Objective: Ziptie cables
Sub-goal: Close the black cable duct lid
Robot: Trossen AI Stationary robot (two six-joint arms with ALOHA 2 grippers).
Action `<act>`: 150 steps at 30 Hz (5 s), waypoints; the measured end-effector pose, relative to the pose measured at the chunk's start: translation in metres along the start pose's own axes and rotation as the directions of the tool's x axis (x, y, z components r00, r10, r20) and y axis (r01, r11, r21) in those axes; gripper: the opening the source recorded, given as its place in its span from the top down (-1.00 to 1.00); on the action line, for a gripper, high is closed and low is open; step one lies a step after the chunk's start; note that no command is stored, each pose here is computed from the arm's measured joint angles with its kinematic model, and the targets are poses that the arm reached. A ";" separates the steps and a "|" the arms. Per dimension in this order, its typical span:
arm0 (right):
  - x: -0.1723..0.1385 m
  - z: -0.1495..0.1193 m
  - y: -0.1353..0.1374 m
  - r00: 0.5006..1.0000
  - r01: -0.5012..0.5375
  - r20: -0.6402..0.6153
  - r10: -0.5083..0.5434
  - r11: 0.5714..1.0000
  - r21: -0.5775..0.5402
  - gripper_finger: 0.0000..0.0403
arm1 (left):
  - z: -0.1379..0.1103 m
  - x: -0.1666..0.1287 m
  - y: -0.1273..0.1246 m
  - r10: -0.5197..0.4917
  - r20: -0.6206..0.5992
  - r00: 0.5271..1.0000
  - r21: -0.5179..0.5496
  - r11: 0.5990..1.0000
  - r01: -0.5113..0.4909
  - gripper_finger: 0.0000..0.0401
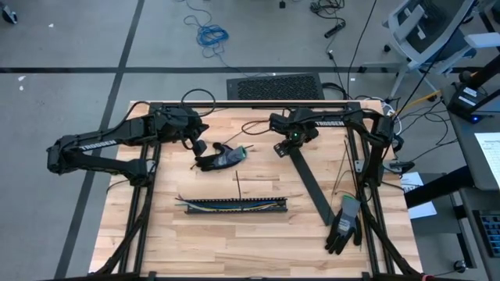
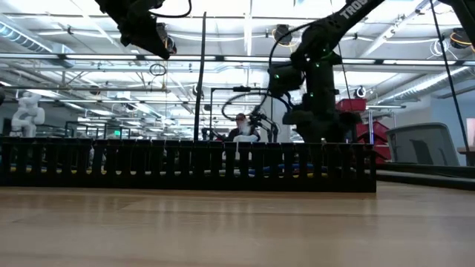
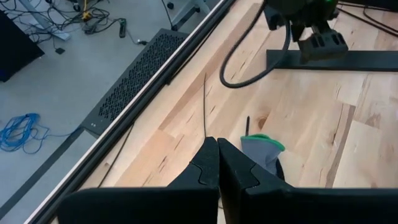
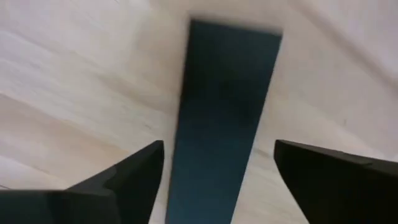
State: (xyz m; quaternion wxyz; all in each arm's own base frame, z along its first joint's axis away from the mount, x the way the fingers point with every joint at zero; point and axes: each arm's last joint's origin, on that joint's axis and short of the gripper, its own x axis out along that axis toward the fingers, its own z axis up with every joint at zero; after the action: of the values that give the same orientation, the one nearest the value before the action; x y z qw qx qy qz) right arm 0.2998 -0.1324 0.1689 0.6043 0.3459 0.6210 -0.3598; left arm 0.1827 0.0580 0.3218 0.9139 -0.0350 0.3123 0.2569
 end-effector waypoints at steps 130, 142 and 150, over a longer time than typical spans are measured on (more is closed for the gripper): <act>-0.079 -0.136 0.168 0.990 -0.133 -0.139 0.008 0.354 -0.926 0.02 | -0.020 -0.003 -0.006 -0.093 -0.204 0.974 -0.179 0.982 0.056 1.00; -0.047 -0.146 0.190 0.986 -0.146 -0.165 -0.002 0.461 -0.875 0.02 | -0.020 -0.003 -0.005 -0.038 -0.197 0.980 -0.112 0.994 0.016 1.00; -0.039 -0.140 0.193 0.987 -0.137 -0.163 0.000 0.539 -0.831 0.02 | -0.020 -0.003 -0.005 -0.035 -0.198 0.980 -0.096 0.995 0.016 1.00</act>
State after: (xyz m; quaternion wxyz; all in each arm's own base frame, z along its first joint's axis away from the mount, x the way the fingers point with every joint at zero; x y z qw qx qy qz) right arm 0.3977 0.0857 0.2042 0.6635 0.0637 0.7448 0.0310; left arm 0.1720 0.0476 0.3070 0.8786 -0.1074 0.3894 0.2548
